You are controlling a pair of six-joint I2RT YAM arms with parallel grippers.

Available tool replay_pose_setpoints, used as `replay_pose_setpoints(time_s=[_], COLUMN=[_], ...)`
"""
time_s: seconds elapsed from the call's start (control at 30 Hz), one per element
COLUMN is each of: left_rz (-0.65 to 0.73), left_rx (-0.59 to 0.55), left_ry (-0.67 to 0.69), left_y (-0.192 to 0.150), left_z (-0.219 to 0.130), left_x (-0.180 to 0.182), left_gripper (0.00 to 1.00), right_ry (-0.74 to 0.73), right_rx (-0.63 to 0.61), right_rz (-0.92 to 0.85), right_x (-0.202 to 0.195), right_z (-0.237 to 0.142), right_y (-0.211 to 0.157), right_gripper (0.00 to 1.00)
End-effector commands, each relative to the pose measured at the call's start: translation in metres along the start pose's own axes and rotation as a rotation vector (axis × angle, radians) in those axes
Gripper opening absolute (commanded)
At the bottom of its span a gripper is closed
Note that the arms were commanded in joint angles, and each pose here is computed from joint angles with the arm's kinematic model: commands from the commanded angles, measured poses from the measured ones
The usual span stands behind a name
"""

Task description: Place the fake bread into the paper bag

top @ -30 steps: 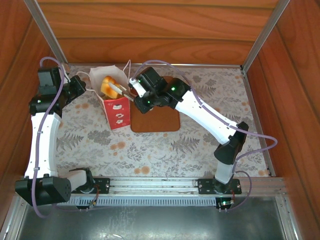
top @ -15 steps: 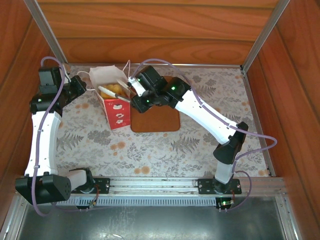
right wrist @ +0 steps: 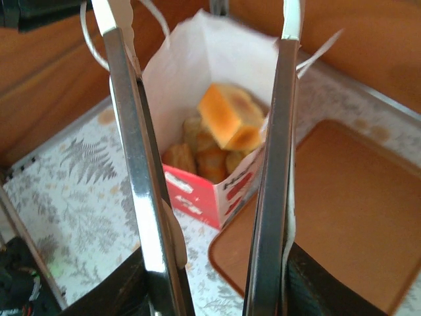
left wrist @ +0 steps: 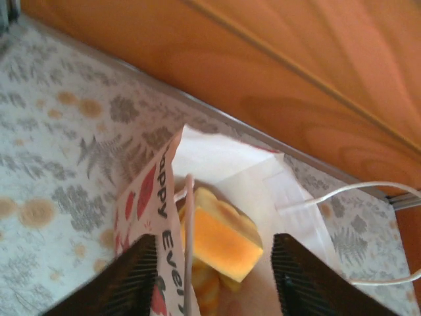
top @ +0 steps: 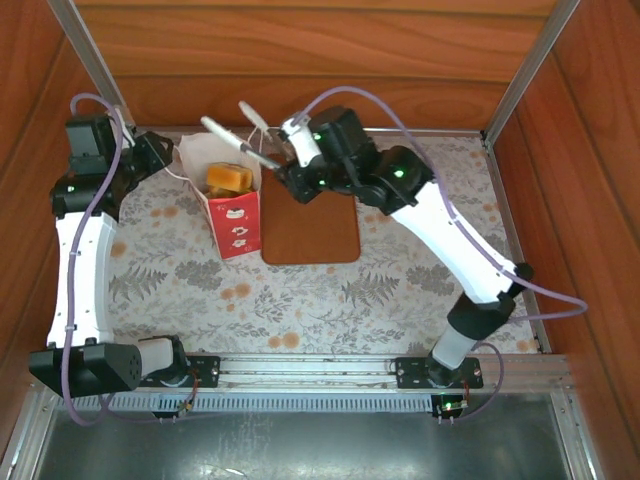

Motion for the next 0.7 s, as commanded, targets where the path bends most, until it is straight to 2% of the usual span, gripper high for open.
replay_pose_setpoints(time_s=[0.0, 0.13, 0.3, 0.47, 0.67], left_rz=[0.031, 0.053, 0.038, -0.009, -0.114], left_rx=[-0.074, -0.143, -0.243, -0.367, -0.444], left_ry=[0.009, 0.042, 0.110, 0.191, 0.265], left_y=[0.019, 0.030, 0.043, 0.044, 0.029], left_z=[-0.011, -0.019, -0.030, -0.040, -0.049], left_x=[-0.007, -0.007, 0.010, 0.045, 0.098], left_gripper=[0.62, 0.76, 0.84, 0.89, 0.92], right_ry=[-0.133, -0.214, -0.285, -0.329, -0.290], right_rx=[-0.125, -0.099, -0.013, 0.136, 0.225], right_rz=[0.017, 0.074, 0.174, 0.237, 0.255], right_x=[-0.026, -0.044, -0.062, -0.073, -0.072], right_z=[-0.049, -0.064, -0.062, -0.034, 0.017], right_y=[0.016, -0.009, -0.059, -0.122, -0.181], right_gripper=[0.43, 0.43, 0.43, 0.43, 0.43])
Point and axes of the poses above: each hand's point on the last joint's axis, 136 mm out from that joint toward the fingers, its own z axis out along the fingers, its own x axis along the line the jaws close on, y = z × x, the point moved 4 cm from there along -z, back along the fingers, and after that the axes turned 11 degrees about -z, right-handed, at the moved point
